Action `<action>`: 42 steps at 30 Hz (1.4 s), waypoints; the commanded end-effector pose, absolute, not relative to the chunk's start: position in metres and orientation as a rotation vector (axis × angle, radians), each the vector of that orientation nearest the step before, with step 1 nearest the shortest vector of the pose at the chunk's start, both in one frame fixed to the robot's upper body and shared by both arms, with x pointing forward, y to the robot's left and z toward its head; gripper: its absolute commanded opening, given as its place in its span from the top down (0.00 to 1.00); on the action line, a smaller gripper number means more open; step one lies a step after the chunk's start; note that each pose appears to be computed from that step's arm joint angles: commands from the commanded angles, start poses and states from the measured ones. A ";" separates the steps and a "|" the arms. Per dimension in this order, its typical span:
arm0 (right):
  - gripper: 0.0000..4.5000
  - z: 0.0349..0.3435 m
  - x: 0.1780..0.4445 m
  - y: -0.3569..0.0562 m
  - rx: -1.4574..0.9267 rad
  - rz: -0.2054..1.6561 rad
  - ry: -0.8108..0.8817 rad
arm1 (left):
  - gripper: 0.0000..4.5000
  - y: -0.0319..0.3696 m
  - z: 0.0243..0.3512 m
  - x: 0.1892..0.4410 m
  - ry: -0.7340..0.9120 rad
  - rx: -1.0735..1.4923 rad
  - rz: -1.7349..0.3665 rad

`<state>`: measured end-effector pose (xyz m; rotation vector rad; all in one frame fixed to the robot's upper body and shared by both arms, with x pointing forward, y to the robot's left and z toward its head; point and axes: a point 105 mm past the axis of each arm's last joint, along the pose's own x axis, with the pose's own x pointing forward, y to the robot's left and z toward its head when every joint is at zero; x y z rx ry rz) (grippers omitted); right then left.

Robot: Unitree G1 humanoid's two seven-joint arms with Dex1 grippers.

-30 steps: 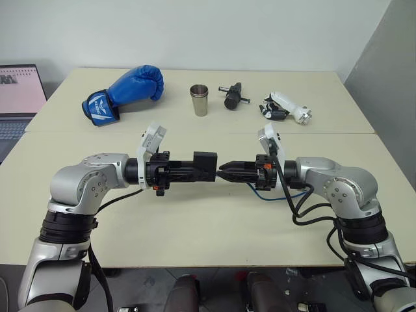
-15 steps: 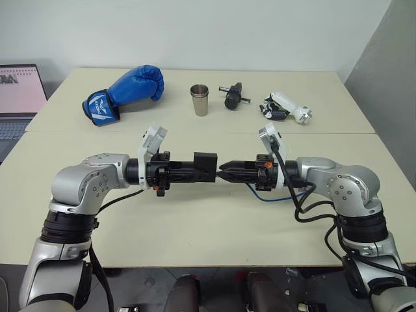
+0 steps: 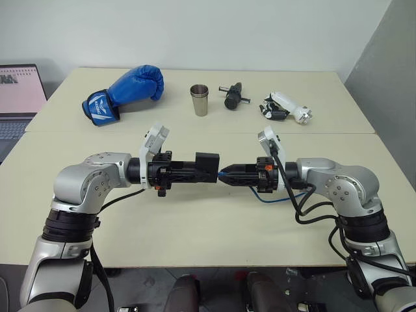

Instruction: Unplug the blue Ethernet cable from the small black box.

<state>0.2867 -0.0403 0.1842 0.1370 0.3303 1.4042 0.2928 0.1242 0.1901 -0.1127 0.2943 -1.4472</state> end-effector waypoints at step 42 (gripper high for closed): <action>0.77 0.193 0.287 -0.039 0.146 1.442 0.300 | 0.83 0.122 0.199 0.294 0.248 -0.088 -1.462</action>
